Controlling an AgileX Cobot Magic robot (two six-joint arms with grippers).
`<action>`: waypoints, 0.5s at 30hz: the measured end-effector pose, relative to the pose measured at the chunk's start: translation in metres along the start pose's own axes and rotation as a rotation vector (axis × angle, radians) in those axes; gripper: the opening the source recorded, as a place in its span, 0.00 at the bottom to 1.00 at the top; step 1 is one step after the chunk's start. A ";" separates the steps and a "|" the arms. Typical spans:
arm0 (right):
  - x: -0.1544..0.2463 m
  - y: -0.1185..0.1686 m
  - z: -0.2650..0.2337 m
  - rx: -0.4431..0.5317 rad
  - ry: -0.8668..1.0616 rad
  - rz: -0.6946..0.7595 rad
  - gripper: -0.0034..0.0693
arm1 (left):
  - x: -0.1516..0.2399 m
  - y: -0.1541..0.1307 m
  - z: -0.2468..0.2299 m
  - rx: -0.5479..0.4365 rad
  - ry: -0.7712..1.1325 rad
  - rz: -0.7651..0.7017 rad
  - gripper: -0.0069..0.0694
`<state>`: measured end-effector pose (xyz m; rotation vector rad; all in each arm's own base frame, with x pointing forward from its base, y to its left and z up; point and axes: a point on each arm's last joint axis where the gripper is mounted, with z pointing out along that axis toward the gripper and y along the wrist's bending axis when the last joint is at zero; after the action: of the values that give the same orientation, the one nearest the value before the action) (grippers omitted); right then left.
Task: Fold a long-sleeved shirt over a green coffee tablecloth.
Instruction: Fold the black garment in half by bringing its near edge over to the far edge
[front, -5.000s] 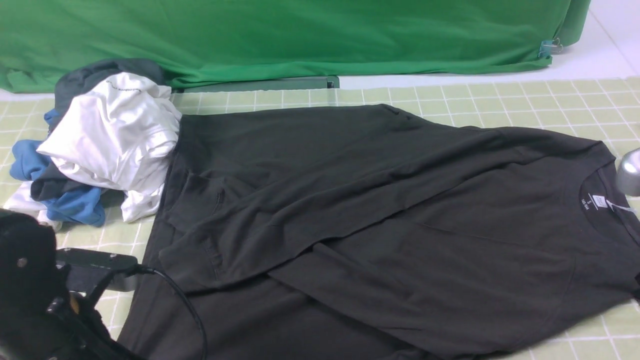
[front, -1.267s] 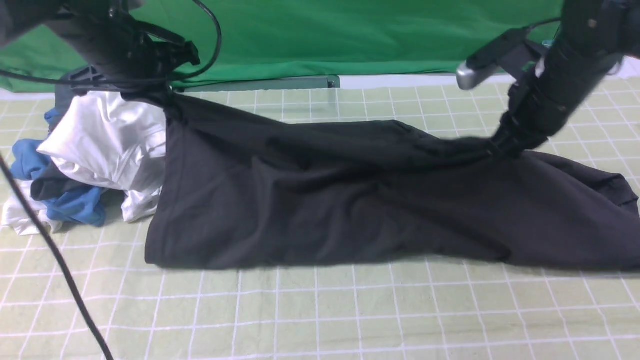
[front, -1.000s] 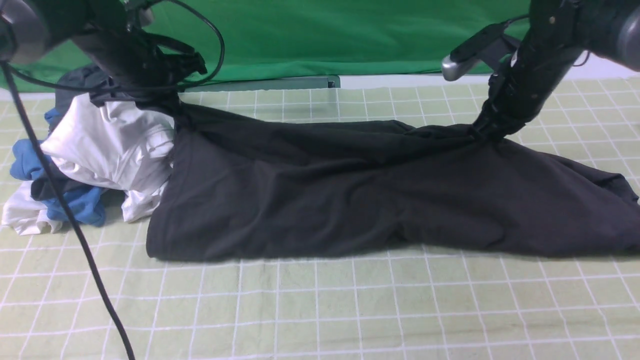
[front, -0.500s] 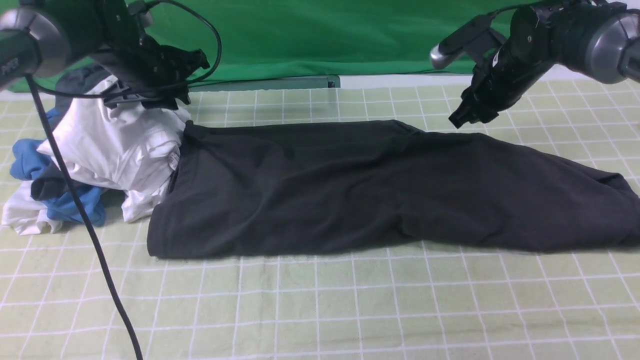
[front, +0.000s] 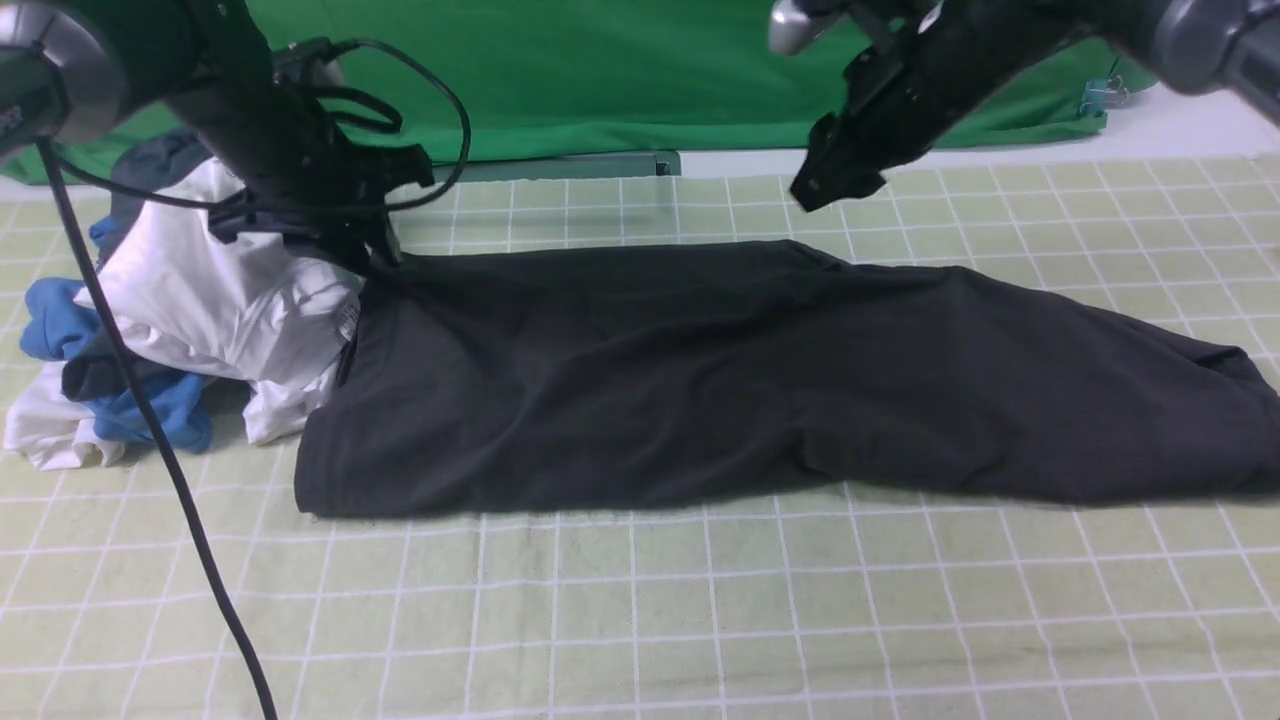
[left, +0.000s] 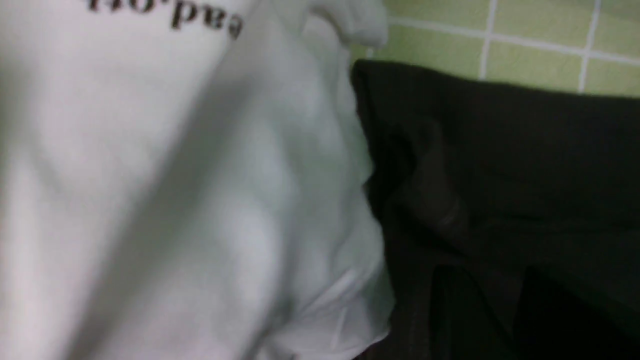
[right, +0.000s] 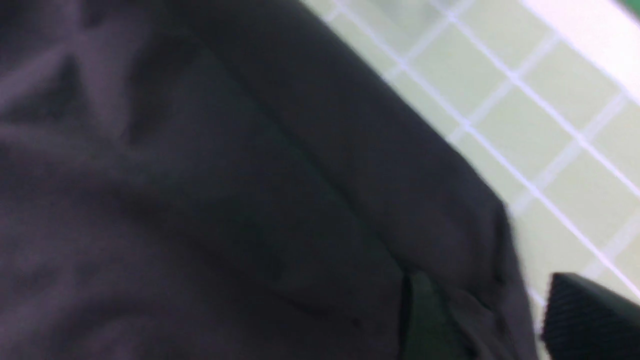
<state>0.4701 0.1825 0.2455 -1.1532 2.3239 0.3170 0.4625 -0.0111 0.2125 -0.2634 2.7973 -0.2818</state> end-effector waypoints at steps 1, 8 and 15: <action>0.001 0.004 0.011 -0.014 0.017 -0.038 0.57 | 0.001 0.001 0.000 -0.010 0.015 0.008 0.24; 0.007 0.013 0.057 0.022 0.063 -0.148 0.67 | 0.006 -0.003 0.001 -0.018 0.051 0.046 0.11; 0.021 0.009 0.085 0.027 0.117 -0.164 0.60 | 0.012 -0.024 0.004 -0.032 0.057 0.124 0.09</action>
<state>0.4822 0.2098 0.1622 -1.3719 2.3066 0.1621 0.4566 -0.0378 0.2108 -0.0906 2.8621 -0.2182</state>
